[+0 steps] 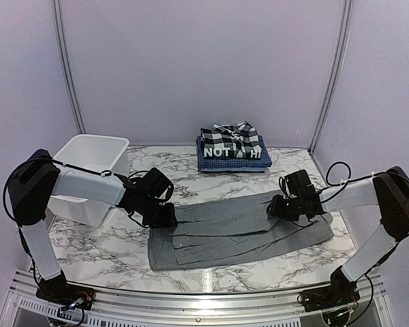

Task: Fold and stack the long sleeve shirts
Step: Rotate the rectangle-folded shirt at the center of the board.

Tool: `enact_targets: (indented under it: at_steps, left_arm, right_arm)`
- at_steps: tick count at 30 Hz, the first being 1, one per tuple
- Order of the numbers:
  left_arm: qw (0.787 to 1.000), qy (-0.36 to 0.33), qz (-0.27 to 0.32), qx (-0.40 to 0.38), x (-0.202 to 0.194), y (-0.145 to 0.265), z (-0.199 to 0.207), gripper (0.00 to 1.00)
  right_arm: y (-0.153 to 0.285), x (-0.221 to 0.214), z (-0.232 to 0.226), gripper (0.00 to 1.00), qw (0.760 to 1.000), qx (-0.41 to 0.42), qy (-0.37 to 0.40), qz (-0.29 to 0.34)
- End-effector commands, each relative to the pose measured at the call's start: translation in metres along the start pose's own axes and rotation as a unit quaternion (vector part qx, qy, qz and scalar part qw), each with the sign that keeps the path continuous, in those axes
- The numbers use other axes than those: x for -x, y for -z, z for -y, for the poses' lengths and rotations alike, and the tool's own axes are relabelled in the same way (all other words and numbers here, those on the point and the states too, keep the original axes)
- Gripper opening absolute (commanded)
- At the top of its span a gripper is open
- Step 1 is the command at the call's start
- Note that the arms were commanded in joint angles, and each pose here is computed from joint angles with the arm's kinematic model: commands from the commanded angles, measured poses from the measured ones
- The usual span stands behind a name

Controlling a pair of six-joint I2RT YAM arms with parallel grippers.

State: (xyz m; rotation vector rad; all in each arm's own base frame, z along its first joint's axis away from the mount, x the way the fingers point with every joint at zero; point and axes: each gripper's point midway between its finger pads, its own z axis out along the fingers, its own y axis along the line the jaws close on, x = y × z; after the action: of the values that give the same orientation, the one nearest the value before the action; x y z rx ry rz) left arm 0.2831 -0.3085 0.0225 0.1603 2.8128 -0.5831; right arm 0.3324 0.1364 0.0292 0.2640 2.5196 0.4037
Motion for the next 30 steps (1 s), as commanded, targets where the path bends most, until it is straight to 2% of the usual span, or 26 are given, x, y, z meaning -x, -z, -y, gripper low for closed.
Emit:
enact_targets:
  at_steps: [1, 6, 10, 13, 15, 17, 19, 25, 30]
  left_arm:
    - [0.998, 0.053, 0.009, 0.028, -0.028, -0.005, -0.001, 0.33]
    - [0.997, 0.071, 0.036, -0.007, -0.039, 0.006, 0.023, 0.31]
    - [0.997, 0.063, 0.045, -0.01, -0.041, 0.014, 0.028, 0.31]
    - [0.997, 0.045, 0.064, -0.001, -0.034, 0.029, 0.026, 0.31]
    - [0.997, 0.033, 0.072, 0.001, -0.03, 0.038, 0.026, 0.31]
    - [0.997, 0.02, 0.078, 0.003, -0.025, 0.045, 0.027, 0.31]
    - [0.997, 0.007, 0.083, 0.009, -0.02, 0.052, 0.026, 0.31]
    - [0.996, -0.007, 0.085, 0.006, -0.006, 0.058, 0.022, 0.3]
    - [0.996, -0.014, 0.088, 0.011, 0.001, 0.059, 0.017, 0.3]
  right_arm:
    - [-0.011, 0.013, 0.016, 0.49, 0.998, -0.041, 0.039, -0.028]
    - [0.004, 0.043, 0.002, 0.49, 0.996, -0.053, 0.066, -0.012]
    - [0.026, 0.043, -0.024, 0.49, 0.996, -0.035, 0.08, 0.002]
    - [0.032, 0.026, -0.04, 0.42, 0.997, -0.017, 0.074, -0.001]
    - [0.029, 0.011, -0.046, 0.34, 0.998, -0.002, 0.061, -0.011]
    - [0.023, -0.005, -0.042, 0.26, 0.999, 0.006, 0.041, -0.023]
    - [0.017, -0.016, -0.031, 0.24, 0.999, -0.003, 0.02, -0.028]
    - [0.005, -0.03, 0.014, 0.22, 0.998, -0.024, -0.047, -0.031]
    - [0.016, -0.023, 0.013, 0.25, 0.998, -0.025, -0.045, -0.024]
